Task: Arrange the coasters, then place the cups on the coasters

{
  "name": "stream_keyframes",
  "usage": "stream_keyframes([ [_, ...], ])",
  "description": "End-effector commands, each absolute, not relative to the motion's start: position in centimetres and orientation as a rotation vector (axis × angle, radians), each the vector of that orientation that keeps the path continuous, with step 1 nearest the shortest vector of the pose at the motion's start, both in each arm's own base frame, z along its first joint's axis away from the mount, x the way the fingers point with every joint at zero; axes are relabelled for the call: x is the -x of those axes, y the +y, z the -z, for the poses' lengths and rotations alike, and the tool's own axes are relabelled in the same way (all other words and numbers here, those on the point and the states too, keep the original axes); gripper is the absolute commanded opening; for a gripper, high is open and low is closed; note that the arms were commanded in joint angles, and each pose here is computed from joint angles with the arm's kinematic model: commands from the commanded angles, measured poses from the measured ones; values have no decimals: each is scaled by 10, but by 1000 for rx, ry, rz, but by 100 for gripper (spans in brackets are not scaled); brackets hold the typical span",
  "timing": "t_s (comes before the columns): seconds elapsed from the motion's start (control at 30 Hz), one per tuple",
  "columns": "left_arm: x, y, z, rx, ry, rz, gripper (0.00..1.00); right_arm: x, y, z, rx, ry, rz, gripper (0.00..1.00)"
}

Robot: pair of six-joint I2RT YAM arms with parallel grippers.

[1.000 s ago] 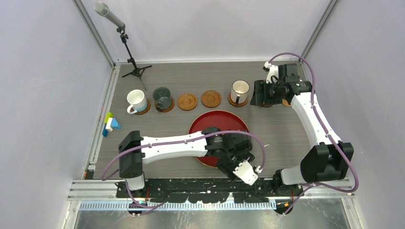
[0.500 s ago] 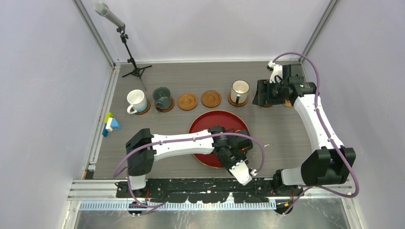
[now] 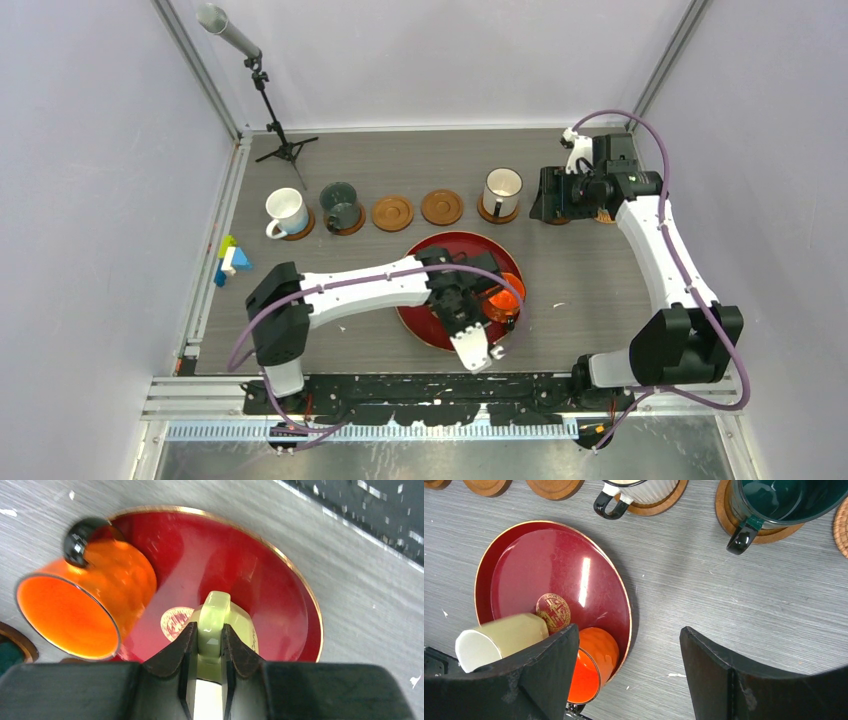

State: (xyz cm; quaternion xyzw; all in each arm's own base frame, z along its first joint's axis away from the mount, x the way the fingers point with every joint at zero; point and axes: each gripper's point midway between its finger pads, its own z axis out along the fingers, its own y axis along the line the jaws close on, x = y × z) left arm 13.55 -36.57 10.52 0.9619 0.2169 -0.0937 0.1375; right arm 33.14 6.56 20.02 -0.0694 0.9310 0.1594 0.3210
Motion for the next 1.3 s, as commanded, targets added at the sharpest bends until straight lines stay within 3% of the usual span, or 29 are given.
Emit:
stream_keyframes([
  [0.0, -162, -331, -106, -2842, 504, 172, 0, -341, 68, -210, 178, 2418, -448, 78],
  [0.33, -221, -339, -109, -2717, 325, 159, 0, -347, 67, -206, 156, 2430, -453, 78],
  [0.57, -234, -347, -105, -2693, 189, 155, 5, -347, 66, -204, 146, 2437, -443, 78],
  [0.67, -233, -344, -101, -2721, 159, 169, 11, -348, 64, -204, 145, 2437, -435, 79],
  [0.83, -230, -340, -102, -2732, 131, 175, 33, -348, 64, -203, 143, 2441, -438, 79],
  [1.27, -219, -319, -119, -2744, 160, 158, 57, -352, 70, -200, 149, 2446, -479, 79],
])
